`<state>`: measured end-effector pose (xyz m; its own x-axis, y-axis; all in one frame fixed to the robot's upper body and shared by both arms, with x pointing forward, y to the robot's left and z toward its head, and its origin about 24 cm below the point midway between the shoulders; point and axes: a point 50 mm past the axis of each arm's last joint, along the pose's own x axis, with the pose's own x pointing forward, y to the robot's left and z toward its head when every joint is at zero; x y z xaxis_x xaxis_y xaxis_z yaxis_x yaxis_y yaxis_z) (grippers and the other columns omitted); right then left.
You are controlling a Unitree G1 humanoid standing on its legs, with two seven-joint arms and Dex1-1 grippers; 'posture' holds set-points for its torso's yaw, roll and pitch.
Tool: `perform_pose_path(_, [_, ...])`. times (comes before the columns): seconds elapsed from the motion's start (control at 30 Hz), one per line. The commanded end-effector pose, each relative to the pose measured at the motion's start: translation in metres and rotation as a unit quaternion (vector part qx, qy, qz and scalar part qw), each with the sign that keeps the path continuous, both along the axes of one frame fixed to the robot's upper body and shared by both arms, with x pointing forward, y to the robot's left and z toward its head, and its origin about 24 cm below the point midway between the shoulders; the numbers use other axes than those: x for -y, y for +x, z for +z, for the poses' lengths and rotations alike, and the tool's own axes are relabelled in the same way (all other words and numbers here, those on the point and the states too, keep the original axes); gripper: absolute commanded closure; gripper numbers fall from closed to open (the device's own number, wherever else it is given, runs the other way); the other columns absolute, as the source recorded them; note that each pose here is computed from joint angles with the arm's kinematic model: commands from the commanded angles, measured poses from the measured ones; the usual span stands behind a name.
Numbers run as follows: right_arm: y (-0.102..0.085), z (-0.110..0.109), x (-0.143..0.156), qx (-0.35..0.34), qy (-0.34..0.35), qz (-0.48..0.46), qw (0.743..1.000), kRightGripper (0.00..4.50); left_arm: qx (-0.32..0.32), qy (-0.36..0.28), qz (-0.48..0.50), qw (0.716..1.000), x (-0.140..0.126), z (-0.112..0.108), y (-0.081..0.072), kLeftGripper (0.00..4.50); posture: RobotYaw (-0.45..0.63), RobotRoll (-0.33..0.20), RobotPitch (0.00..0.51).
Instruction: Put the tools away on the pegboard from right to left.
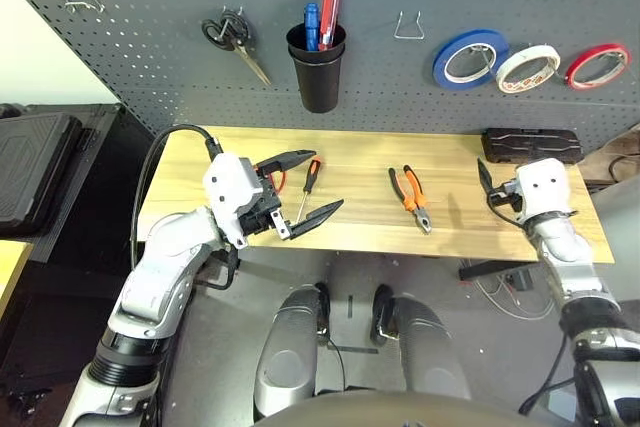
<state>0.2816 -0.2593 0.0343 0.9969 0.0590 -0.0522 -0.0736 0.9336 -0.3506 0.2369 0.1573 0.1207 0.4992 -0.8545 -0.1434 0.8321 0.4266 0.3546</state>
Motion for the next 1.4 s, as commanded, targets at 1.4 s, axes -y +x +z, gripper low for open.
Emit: perform_pose_path(1.4, [0.047,-0.010,-0.107,-0.420,0.105,0.000,0.902,0.01,-0.067,0.173,0.001,0.983,-0.006,-0.042,0.004,0.00,0.25,0.000,0.299])
